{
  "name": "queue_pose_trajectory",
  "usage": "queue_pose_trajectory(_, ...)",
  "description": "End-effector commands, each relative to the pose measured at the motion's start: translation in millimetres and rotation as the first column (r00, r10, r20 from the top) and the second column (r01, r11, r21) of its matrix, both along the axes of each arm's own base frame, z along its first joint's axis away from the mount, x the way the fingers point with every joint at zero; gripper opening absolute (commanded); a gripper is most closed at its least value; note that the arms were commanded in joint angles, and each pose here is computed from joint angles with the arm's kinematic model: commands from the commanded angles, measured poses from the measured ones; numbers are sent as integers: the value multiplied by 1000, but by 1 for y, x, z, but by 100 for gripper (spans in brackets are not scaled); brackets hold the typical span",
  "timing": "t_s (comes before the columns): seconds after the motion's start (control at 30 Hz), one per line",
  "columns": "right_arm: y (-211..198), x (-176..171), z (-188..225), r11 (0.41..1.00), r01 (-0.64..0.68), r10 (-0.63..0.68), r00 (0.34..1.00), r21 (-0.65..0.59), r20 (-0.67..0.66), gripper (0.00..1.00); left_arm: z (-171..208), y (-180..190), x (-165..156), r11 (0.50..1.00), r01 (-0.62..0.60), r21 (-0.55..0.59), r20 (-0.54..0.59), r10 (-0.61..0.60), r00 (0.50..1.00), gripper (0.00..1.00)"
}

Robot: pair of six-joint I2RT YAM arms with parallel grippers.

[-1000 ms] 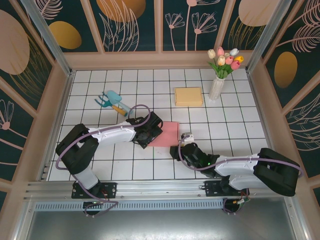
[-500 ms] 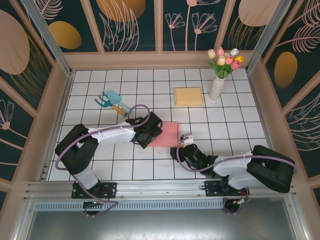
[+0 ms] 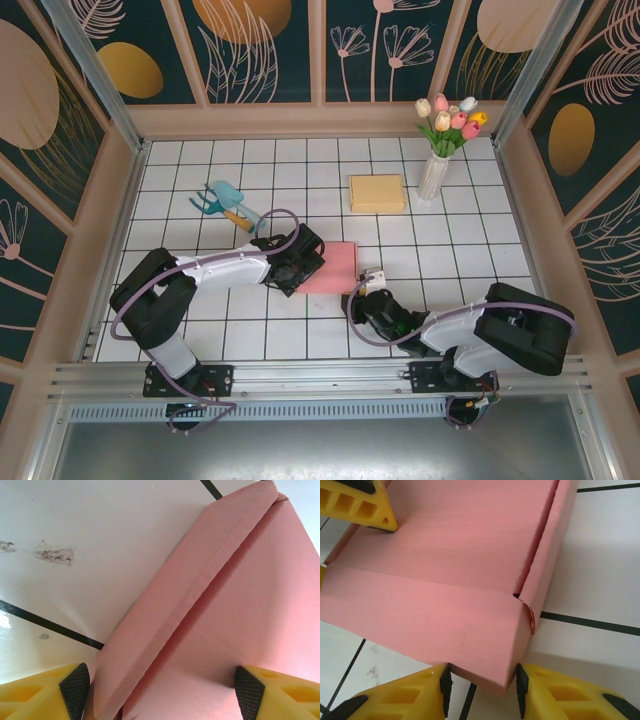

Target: Fold the paper box

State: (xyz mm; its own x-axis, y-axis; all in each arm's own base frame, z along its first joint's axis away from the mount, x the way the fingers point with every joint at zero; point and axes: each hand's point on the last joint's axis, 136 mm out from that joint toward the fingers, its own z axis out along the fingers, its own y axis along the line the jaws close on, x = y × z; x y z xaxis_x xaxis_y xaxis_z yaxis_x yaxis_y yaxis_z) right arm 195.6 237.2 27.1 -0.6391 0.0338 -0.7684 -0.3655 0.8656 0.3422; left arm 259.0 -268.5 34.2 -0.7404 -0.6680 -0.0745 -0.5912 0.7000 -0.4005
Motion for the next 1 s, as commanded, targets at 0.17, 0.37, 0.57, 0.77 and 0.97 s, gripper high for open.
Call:
queue_pose_trajectory(0.17,-11,6,-8,997,46,-44,998,-66,38,42,-41,43,-26,986,-10,167,-127,31,991,78)
queue_pose_trajectory(0.37,-9,7,-4,997,44,-41,998,-60,51,43,-45,45,-26,986,-11,169,-137,34,990,77)
queue_pose_trajectory(0.57,0,-5,16,1000,16,-17,998,19,56,45,-42,47,-25,984,-18,176,-129,41,991,77)
queue_pose_trajectory(0.77,-6,-12,41,994,45,-48,998,97,35,48,-45,49,-25,983,-20,181,-133,45,990,77)
queue_pose_trajectory(0.97,-24,-9,60,988,96,-102,994,117,45,56,-45,49,-25,983,-20,180,-134,45,990,77)
